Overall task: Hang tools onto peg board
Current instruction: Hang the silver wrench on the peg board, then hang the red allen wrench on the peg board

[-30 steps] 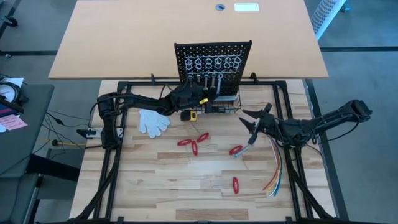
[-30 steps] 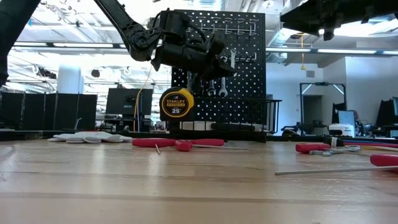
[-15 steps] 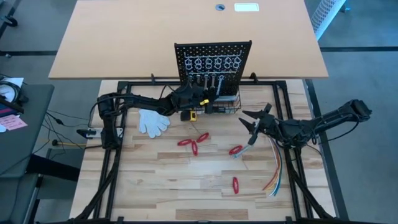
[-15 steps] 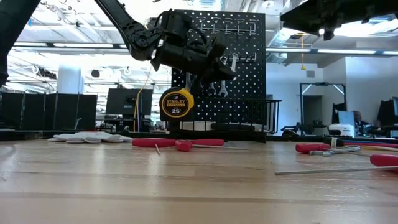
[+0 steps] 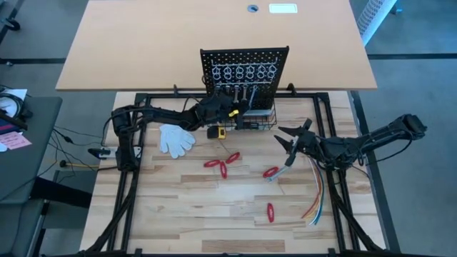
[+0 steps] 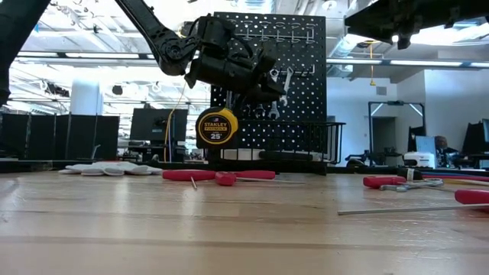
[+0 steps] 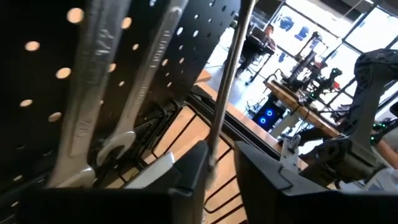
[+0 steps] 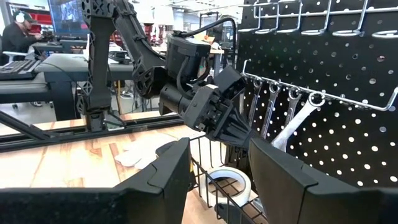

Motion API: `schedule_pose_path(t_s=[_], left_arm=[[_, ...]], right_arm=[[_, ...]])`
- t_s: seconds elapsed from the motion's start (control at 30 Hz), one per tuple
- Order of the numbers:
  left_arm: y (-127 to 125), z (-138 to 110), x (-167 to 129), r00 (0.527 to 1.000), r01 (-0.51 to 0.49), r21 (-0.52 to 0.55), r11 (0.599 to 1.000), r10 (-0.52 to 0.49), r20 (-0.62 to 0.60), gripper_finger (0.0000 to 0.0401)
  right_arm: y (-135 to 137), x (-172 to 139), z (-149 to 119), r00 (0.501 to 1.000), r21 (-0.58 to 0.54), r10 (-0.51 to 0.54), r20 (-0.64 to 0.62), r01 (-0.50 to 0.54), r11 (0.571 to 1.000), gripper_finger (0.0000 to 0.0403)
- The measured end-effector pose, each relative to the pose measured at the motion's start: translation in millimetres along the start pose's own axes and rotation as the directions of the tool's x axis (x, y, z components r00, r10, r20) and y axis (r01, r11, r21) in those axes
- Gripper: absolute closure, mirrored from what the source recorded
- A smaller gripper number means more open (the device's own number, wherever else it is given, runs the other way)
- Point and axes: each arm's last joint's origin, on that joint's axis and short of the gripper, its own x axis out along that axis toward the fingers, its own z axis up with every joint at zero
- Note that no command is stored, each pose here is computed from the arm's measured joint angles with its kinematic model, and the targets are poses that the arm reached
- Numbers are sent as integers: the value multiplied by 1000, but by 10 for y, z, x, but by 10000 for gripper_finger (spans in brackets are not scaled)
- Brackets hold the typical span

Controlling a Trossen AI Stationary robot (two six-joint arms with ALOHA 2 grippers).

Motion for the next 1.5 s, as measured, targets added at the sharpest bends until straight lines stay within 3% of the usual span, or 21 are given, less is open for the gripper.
schedule_pose_path(t_s=[0.2, 0.37, 0.5, 0.67, 0.93, 1.03, 1.1, 1.27, 1.4, 1.5], left_arm=[[13, 12, -2, 1000, 25, 27, 999, -25, -15, 280], [-78, 130, -80, 994, 102, 42, 994, -100, -49, 272], [-193, 202, -193, 989, 108, 101, 989, -97, -114, 272], [-487, 301, -408, 986, 119, 232, 965, -87, -146, 272], [-1068, 345, -886, 993, 14, 466, 885, 44, -113, 272], [-1234, 346, -1043, 993, -20, 525, 851, 77, -86, 272], [-1331, 340, -1137, 994, -19, 563, 826, 77, -80, 272], [-1495, 268, -1253, 994, 33, 645, 764, 43, -101, 271], [-1563, 226, -1290, 993, 62, 677, 733, 21, -113, 271], [-1582, 214, -1301, 993, 69, 678, 731, 14, -117, 271]], right_arm=[[1, 0, -4, 1000, -2, 0, -3, 0, 1000, 232], [2, 0, -22, 1000, -17, 1, -18, -2, 1000, 232], [3, -1, -40, 999, -32, 3, -32, -4, 999, 232], [12, -3, -79, 998, -39, 31, -62, -34, 999, 230], [24, 18, -201, 986, -129, 42, -161, -64, 990, 198], [62, 41, -118, 970, -124, 118, -211, -147, 981, 194], [88, 37, -52, 938, -89, 210, -275, -242, 966, 195], [177, 2, -140, 789, 24, 395, -470, -436, 900, 203], [353, -53, -350, 651, 71, 452, -610, -523, 849, 205], [482, -159, -555, 542, 73, 412, -732, -539, 839, 206]])
